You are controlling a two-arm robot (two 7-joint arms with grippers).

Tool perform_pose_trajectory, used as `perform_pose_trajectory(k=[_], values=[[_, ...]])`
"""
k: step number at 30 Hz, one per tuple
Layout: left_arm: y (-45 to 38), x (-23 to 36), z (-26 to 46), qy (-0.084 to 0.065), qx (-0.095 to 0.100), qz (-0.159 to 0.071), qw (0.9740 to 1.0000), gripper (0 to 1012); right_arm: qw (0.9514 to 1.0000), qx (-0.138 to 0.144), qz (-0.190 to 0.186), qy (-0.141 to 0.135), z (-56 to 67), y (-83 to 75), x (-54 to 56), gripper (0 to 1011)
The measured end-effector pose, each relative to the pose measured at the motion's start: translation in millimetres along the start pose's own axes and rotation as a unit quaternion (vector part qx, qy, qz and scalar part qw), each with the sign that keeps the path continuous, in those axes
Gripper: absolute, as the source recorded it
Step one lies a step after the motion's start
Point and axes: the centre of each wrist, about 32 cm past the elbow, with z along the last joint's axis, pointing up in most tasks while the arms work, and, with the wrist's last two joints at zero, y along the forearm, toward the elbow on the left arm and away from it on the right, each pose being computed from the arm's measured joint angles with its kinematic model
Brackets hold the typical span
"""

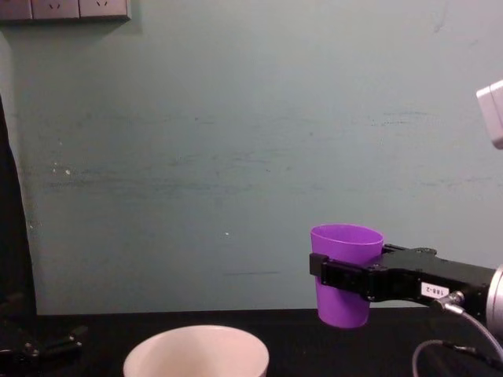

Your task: Pick up the cup and pour the mung beans from the cup into the bowl.

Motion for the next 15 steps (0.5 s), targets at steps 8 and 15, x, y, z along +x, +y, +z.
perform_pose_trajectory(k=[8, 15], values=[[0.0, 0.0, 0.0, 0.0, 0.0, 0.0, 1.0, 1011, 1.0, 0.0, 0.0, 0.0, -1.4, 0.2, -0.2, 723], [0.0, 0.0, 0.0, 0.0, 0.0, 0.0, 1.0, 1011, 1.0, 0.0, 0.0, 0.0, -1.9, 0.3, -0.3, 723]])
